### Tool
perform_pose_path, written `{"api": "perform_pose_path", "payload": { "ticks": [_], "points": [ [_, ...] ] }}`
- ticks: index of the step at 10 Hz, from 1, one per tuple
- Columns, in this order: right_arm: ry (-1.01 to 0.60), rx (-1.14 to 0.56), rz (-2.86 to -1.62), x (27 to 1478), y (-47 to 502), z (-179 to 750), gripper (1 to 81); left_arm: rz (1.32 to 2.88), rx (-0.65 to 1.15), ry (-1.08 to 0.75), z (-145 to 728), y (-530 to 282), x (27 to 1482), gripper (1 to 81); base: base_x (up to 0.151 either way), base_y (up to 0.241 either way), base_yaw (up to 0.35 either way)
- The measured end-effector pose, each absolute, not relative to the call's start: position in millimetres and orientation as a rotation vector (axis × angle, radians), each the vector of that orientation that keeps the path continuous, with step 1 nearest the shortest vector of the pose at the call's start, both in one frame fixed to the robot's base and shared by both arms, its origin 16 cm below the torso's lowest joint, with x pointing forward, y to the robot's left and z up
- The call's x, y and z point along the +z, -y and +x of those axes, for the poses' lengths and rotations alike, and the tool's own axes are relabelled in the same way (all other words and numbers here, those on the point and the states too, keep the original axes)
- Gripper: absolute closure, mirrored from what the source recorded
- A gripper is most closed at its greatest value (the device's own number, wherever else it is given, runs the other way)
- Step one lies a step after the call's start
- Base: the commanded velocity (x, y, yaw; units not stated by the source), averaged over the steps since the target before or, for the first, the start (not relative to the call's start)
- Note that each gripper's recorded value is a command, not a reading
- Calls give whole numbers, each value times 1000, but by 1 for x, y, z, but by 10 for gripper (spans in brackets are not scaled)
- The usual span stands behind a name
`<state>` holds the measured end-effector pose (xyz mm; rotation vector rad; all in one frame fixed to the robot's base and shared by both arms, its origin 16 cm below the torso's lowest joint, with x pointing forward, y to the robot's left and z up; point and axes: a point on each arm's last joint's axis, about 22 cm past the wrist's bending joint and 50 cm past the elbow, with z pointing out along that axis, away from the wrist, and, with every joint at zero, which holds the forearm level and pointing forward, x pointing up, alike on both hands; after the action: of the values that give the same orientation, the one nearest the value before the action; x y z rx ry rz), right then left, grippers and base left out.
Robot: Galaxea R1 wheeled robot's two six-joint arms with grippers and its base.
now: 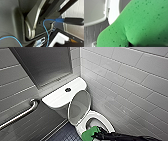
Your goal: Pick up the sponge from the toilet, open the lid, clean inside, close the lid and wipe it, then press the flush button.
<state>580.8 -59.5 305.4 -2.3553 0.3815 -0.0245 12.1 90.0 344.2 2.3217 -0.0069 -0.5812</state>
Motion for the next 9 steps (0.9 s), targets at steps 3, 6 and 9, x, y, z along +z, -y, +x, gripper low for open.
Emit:
{"api": "perform_pose_path", "payload": {
  "ticks": [3,6,9],
  "points": [
    [-414,-7,-2389,310,133,555,811,2322,-581,7,12,-90,344,10,0,0,0],
    [-468,17,-2371,317,168,509,811,2321,-580,8,12,-90,344,10,0,0,0],
    [-528,-11,-2385,329,222,485,811,2321,-580,8,12,-90,344,10,0,0,0]
  ]
}}
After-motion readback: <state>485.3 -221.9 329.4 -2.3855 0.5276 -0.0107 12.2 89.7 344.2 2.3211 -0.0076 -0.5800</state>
